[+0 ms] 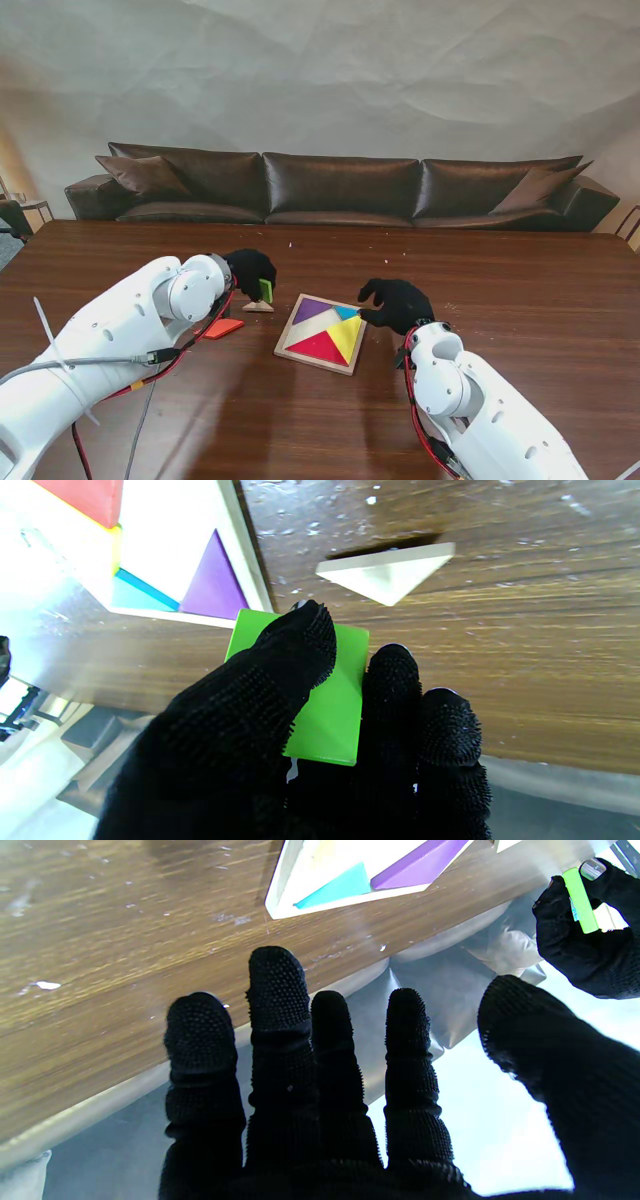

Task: Assemble the tangram pieces into a square

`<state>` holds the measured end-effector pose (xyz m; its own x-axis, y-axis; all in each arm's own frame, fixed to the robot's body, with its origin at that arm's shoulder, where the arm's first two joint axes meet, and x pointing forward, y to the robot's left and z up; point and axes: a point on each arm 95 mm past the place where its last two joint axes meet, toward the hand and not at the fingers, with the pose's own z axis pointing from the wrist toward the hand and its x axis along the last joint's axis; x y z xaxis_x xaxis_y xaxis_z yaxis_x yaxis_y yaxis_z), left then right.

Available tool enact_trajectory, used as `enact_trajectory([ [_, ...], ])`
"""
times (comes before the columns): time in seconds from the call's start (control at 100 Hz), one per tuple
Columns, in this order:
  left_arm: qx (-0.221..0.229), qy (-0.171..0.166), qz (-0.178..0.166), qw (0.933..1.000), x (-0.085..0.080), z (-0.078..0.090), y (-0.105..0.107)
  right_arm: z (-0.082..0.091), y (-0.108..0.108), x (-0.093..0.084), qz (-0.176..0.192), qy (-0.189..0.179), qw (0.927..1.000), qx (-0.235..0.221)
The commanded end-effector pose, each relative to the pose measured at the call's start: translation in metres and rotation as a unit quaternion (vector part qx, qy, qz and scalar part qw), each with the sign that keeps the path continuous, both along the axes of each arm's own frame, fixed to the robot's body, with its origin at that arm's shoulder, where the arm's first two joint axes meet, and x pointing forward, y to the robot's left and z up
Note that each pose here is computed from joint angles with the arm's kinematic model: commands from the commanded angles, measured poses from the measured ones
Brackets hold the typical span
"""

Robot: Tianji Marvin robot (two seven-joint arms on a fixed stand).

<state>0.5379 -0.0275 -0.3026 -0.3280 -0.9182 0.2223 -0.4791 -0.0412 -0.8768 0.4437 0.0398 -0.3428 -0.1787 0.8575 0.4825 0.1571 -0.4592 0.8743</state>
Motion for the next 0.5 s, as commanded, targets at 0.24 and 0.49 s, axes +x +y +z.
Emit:
enact_trajectory([
  [0.24,-0.01,0.004,-0.019,0.9998,0.0,-0.002,-0.044,-0.004,-0.002,0.002,-0.002,0.013,0.9999,0.0],
  [0.49,-0.007,0.003,-0.019,0.9998,0.0,-0.009,-0.064,-0.005,-0.004,0.002,-0.003,0.019,0.9998,-0.001],
])
